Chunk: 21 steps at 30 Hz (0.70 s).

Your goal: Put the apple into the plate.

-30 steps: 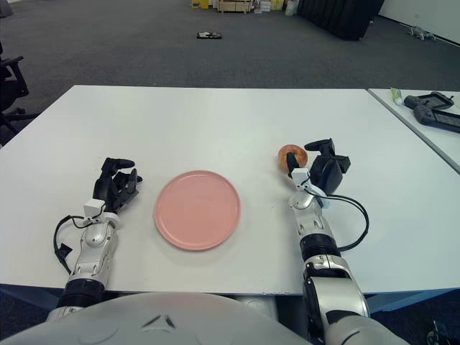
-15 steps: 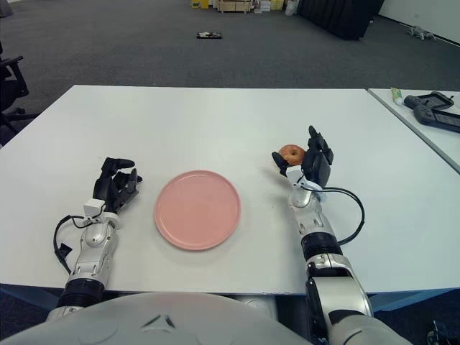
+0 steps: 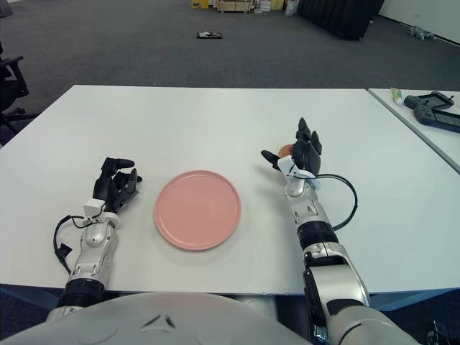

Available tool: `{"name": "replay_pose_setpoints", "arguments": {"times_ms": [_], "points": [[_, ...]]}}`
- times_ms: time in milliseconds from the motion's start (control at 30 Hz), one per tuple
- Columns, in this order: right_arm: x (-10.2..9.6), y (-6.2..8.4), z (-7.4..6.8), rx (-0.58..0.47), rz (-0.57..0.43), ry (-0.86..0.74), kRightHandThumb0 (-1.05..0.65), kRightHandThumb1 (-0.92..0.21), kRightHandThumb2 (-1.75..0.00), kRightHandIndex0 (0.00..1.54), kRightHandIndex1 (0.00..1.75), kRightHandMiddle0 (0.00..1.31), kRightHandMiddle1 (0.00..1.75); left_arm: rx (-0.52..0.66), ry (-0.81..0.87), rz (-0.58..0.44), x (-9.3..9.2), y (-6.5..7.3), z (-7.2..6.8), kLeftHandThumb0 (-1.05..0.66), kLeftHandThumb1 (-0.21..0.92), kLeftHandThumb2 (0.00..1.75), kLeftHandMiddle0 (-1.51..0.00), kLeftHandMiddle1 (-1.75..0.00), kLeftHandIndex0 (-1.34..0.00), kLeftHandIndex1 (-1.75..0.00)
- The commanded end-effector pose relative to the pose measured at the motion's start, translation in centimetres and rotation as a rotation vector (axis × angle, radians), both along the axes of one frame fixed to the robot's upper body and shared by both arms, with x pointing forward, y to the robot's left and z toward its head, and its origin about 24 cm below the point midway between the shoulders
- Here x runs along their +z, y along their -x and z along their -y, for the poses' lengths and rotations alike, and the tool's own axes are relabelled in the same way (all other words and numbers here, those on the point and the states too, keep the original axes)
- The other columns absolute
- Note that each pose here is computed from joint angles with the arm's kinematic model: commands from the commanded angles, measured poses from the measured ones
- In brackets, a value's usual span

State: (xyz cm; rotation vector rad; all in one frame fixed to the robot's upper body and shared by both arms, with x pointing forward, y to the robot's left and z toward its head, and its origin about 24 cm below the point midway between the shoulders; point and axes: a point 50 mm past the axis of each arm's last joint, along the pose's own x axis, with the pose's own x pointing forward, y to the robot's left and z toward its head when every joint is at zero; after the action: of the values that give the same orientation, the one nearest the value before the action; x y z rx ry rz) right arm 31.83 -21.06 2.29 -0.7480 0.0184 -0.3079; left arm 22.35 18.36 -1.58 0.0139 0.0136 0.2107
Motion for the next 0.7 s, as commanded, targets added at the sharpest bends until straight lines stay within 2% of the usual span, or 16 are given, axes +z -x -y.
{"name": "replay_pose_setpoints", "arguments": {"times_ms": [0,267,400,467,600,667], "points": [[0.6,-1.2,0.2,0.027,-0.027,0.044,-1.04,-0.72,-0.3,0.0,0.0,0.0,0.0,0.015,0.009,-0.045,-0.8,0.5,-0.1,-0.36,0.8,0.7,-0.49,-1.57,-0.27,-1.75],[-0.1,-2.6,0.2,0.048,-0.136,0.057,-1.05,-0.76,-0.28,0.0,0.0,0.0,0.0,0.017,0.01,-0.046,-0.9,0.5,-0.1,-0.36,0.81,0.68,-0.49,-1.55,-0.26,-1.75],[-0.3,-3.0,0.5,0.031,-0.18,0.062,-0.96,-0.74,-0.33,0.0,0.0,0.0,0.01,0.019,0.01,-0.043,-0.9,0.5,-0.2,-0.36,0.82,0.67,-0.49,-1.55,-0.25,-1.75],[-0.3,-3.0,0.6,0.021,-0.194,0.068,-0.9,-0.65,-0.52,0.0,0.0,0.0,0.17,0.02,0.009,-0.042,-0.9,0.5,-0.2,-0.36,0.82,0.67,-0.5,-1.55,-0.25,-1.75],[-0.5,-3.0,0.9,0.002,-0.216,0.087,-0.81,-0.59,-0.66,0.03,0.03,0.0,0.4,0.023,0.008,-0.042,-0.9,0.5,-0.2,-0.36,0.82,0.68,-0.5,-1.55,-0.26,-1.75],[-0.7,-2.9,1.0,-0.011,-0.236,0.094,-0.75,-0.54,-0.75,0.02,0.21,0.0,0.57,0.024,0.009,-0.043,-0.9,0.6,-0.2,-0.36,0.81,0.68,-0.5,-1.55,-0.26,-1.75]]}}
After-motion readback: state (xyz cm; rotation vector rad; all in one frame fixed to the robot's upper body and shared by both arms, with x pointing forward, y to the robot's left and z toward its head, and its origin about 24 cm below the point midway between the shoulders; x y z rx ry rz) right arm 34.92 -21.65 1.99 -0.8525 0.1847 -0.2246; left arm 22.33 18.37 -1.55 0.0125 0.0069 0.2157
